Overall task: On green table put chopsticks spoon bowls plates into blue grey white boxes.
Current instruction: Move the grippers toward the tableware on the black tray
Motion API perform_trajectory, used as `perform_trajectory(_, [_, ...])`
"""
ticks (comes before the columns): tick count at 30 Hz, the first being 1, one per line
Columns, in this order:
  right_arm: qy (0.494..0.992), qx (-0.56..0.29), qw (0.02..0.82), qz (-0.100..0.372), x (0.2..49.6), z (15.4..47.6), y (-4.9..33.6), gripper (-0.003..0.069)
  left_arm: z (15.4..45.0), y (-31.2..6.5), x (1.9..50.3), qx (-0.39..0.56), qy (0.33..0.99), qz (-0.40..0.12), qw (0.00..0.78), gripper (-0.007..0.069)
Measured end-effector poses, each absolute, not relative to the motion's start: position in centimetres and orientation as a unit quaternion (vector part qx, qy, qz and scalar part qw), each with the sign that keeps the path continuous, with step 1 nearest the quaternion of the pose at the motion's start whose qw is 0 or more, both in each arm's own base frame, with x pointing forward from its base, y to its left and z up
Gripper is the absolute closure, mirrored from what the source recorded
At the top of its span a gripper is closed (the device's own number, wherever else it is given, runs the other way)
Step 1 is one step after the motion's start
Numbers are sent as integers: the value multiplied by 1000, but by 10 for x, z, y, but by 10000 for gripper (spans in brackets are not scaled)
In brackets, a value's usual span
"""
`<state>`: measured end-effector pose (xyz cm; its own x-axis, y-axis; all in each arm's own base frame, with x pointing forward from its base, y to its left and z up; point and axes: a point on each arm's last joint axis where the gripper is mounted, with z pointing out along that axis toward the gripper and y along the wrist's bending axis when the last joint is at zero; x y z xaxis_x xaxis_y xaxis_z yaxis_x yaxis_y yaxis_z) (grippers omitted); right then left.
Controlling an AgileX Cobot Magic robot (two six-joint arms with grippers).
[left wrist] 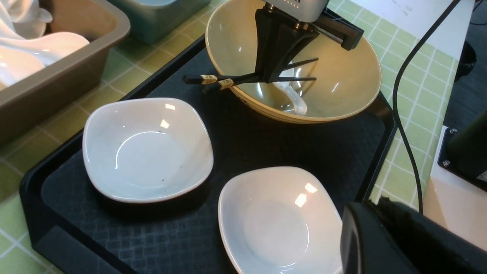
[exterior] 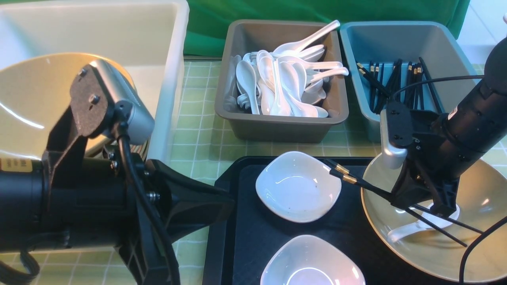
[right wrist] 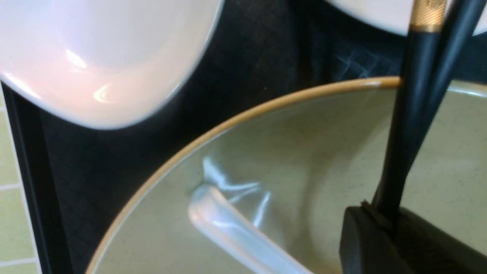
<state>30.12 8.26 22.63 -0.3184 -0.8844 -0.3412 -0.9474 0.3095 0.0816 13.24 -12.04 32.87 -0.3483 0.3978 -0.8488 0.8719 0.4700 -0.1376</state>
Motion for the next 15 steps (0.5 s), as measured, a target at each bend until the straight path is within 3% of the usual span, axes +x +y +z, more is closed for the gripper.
perform_trajectory(8, [819, -545, 119, 133, 303, 226, 83, 582, 328, -121, 130, 423, 763, -308, 380, 627])
perform_trajectory(15, [826, -535, 122, 132, 304, 226, 83, 487, 328, -121, 130, 423, 763, -309, 379, 627])
